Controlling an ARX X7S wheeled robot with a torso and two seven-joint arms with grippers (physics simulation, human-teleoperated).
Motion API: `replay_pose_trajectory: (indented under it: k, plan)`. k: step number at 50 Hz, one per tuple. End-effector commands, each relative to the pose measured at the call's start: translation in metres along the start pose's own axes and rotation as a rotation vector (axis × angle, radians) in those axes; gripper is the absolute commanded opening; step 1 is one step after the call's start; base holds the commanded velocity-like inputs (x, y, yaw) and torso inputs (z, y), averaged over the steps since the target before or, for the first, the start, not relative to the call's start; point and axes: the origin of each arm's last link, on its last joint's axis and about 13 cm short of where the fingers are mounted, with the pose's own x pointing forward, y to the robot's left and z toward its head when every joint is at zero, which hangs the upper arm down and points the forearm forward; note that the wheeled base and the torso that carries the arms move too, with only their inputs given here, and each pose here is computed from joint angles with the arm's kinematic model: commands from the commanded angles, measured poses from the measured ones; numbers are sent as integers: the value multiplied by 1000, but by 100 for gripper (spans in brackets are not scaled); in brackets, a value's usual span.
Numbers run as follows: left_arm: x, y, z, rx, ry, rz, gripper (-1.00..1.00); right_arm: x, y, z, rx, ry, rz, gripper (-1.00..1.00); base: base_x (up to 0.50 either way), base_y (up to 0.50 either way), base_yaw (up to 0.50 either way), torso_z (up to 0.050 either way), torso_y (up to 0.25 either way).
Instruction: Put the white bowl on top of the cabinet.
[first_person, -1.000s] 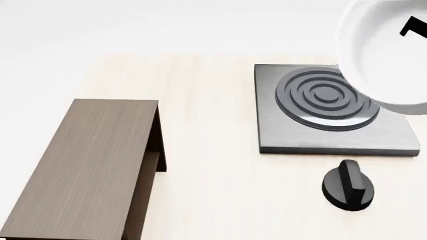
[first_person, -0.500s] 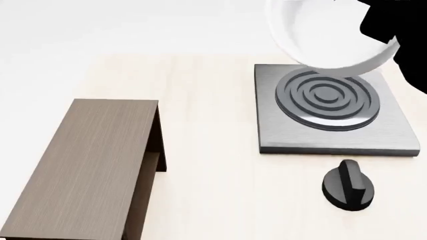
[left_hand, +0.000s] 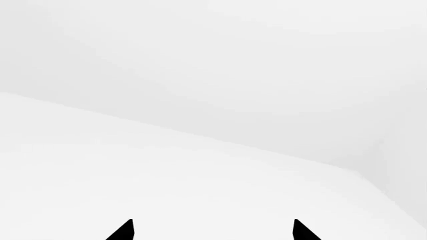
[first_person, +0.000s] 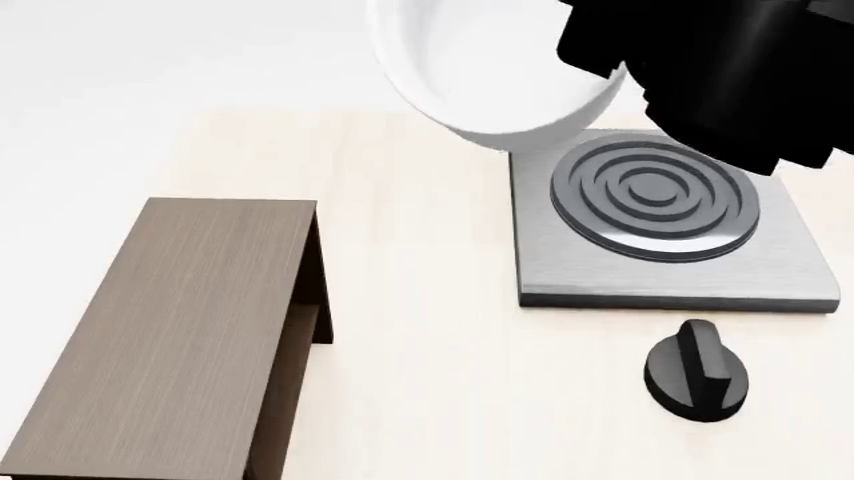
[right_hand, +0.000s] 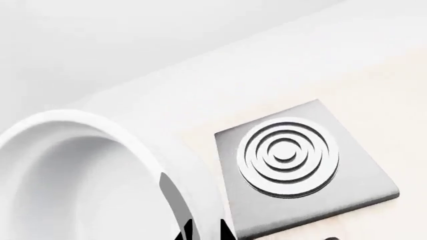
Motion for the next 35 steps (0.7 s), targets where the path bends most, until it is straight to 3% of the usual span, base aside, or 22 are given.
replay_pose_trajectory:
  k: [1,35]
  plan:
    - [0,0,1,-3,-1,0,100,4,19,2,-7,4,85,-100,0,0,0,0,0]
    - [0,0,0,-3,-1,-2,100,30,57,-20,-21,110,228,-100,0,0,0,0,1]
